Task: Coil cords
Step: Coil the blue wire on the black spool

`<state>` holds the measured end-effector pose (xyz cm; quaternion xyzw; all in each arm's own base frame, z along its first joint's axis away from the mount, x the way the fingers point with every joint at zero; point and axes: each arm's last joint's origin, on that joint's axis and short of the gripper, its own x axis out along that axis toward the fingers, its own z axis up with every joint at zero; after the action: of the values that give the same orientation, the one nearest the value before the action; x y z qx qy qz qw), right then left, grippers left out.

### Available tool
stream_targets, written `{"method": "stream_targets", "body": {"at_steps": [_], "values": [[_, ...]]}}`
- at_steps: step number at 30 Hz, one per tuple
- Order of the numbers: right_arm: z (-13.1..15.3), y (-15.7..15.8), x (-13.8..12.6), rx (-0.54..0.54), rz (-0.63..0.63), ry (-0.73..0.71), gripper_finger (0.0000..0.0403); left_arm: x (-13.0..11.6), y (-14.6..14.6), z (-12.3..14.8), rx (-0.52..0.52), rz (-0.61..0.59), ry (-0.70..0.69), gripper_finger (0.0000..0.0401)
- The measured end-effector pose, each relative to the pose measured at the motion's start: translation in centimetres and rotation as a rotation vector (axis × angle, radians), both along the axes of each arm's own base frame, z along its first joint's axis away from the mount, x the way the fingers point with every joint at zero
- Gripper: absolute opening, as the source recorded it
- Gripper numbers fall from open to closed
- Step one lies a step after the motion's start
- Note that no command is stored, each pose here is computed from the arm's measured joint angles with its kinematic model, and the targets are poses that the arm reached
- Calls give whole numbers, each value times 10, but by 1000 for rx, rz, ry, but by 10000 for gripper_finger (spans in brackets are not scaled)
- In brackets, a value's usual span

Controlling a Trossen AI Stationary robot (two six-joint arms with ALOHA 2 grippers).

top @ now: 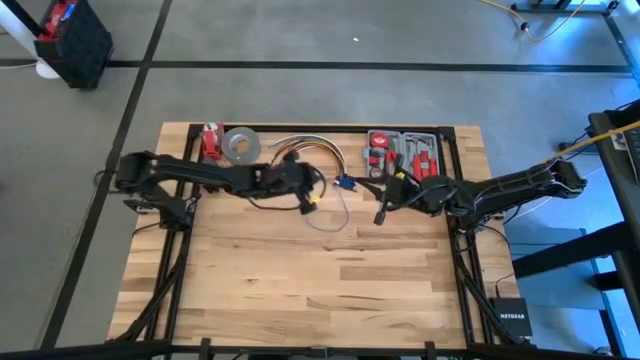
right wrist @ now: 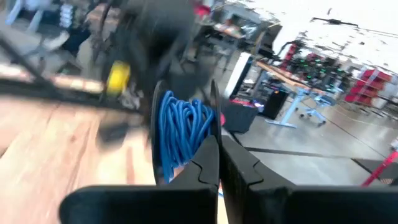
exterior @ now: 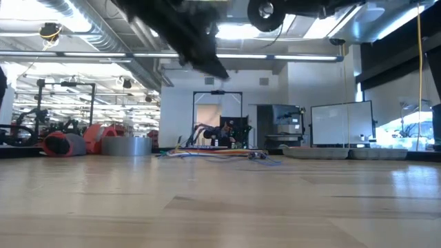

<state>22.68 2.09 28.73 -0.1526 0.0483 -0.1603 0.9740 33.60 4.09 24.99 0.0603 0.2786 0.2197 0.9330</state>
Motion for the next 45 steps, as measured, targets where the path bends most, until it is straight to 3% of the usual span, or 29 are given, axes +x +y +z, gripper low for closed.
{"method": "stream_targets", "body": {"at_steps": [6,10,16,19,25,36,45], "values": [[-5,0,3,-33,10,50,2,-37,-4,51,-36,20,-137,3],[-14,-1,9,-74,-75,101,2,-49,-12,72,-112,-65,-240,2],[-20,-4,14,-135,-224,131,2,-48,-32,73,-159,-143,-254,2],[-20,-4,15,-137,-223,129,2,-44,-40,72,-164,-169,-270,4],[-23,-2,20,-133,-166,127,2,-29,-47,79,-144,-209,-434,2],[-28,1,35,-123,-140,92,2,14,-55,43,-147,-231,-487,4],[-21,3,38,-44,-85,15,1,37,-54,12,-165,-215,-480,4]]}}
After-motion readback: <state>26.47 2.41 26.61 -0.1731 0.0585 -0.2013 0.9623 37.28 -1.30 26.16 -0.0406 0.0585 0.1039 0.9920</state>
